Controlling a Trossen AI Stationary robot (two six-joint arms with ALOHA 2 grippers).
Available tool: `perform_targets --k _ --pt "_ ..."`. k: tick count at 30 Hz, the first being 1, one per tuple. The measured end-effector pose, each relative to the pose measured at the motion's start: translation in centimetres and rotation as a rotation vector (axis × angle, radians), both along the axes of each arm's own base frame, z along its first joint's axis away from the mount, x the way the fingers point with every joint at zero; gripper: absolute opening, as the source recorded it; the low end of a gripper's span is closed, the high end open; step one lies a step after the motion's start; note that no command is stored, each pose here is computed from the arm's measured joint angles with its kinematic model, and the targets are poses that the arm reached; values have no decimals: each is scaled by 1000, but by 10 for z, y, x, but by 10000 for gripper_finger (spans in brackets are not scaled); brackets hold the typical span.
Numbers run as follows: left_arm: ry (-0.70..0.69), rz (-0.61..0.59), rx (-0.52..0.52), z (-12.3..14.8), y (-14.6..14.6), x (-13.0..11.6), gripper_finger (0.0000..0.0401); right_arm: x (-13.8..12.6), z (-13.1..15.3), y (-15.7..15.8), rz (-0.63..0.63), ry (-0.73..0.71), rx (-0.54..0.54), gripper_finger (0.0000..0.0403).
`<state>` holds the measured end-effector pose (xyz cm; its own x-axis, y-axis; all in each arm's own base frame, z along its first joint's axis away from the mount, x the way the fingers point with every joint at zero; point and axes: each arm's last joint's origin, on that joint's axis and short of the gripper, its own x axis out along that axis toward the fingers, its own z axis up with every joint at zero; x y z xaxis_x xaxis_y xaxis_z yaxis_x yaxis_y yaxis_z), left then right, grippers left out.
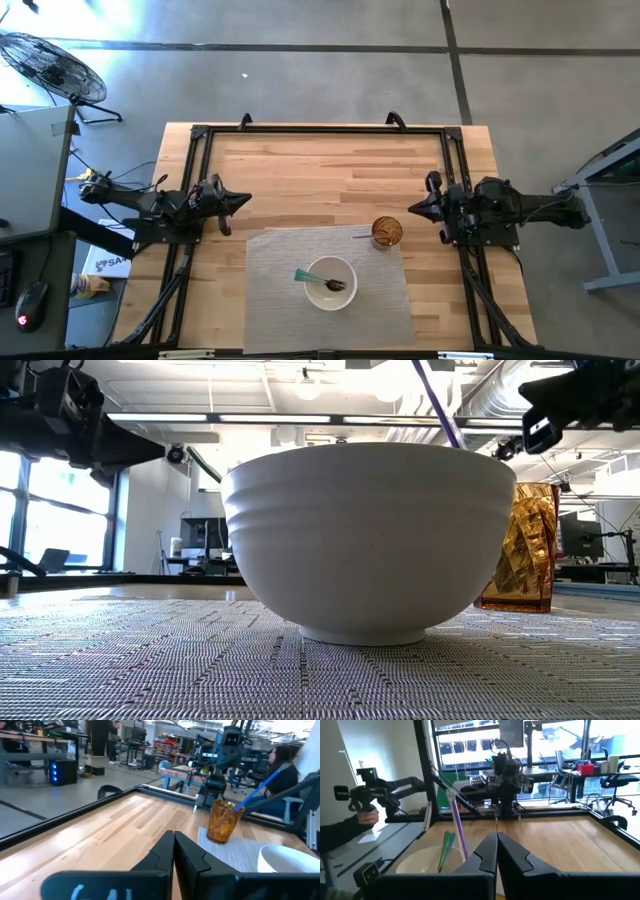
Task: Pick & Place Utensil
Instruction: Return to Home Position
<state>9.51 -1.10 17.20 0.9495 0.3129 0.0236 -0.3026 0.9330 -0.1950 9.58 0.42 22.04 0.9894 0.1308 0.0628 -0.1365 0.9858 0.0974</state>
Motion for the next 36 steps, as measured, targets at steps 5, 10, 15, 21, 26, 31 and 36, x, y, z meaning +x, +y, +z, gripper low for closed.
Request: perform_targets --k 5,10,15,21,26,31,36 --pt "1 -17 1 0 0 0 7 3 -15 0 2 -17 17 3" --pt "1 -15 1 0 0 0 7 5 -25 0 -1 1 25 2" --pt "1 -13 1 0 0 0 7 6 -31 -1 -19 -4 27 4" --pt "2 -13 1 0 0 0 7 8 -38 0 -12 -19 29 2" --pt "12 -41 29 -1 -1 0 7 9 -44 0 -7 -18 48 3" --pt "18 -202 54 -1 -6 1 7 9 -43 -1 -32 -25 54 4" --pt "23 -301 55 -2 -9 2 7 9 -46 -4 -137 2 60 11"
